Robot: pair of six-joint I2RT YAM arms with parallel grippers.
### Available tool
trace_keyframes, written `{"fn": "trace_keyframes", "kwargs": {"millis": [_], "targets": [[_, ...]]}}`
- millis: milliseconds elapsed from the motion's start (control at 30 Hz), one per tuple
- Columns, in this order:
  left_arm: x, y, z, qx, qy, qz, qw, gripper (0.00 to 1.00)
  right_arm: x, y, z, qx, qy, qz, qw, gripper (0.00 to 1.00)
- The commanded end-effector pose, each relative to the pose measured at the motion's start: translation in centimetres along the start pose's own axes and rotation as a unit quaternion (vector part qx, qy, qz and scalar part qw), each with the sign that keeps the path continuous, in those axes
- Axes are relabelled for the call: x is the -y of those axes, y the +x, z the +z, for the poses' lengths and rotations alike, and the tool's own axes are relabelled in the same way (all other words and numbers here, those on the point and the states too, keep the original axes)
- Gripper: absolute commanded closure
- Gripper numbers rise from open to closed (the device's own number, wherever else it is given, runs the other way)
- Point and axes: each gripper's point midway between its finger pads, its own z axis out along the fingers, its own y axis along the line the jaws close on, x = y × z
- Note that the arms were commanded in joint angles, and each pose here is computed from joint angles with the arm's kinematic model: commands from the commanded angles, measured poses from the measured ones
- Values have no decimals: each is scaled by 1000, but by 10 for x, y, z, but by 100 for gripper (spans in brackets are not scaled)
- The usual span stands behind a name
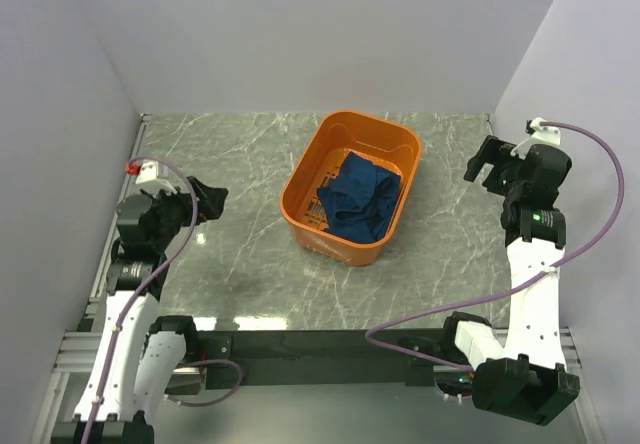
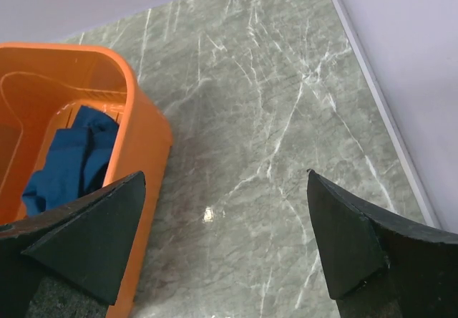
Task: Fold and stack the t-shirts
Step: Grab the tshirt from the pile
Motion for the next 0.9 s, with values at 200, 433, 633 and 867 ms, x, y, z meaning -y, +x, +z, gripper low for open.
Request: {"fn": "trace_keyframes", "kwargs": {"millis": [200, 433, 633, 867], "targets": [[93, -29, 12, -52, 165, -6, 985, 1, -80, 19, -44, -18, -310, -263, 913, 0], [167, 12, 43, -149, 185, 38, 971, 2, -63, 45, -22, -70, -269, -217, 936, 0], [211, 69, 82, -230, 149, 78, 959, 2, -62, 65, -11, -92, -275, -177, 941, 0], [247, 125, 140, -276, 101, 103, 950, 1, -61, 73, -5, -104, -275, -167, 941, 0]]}}
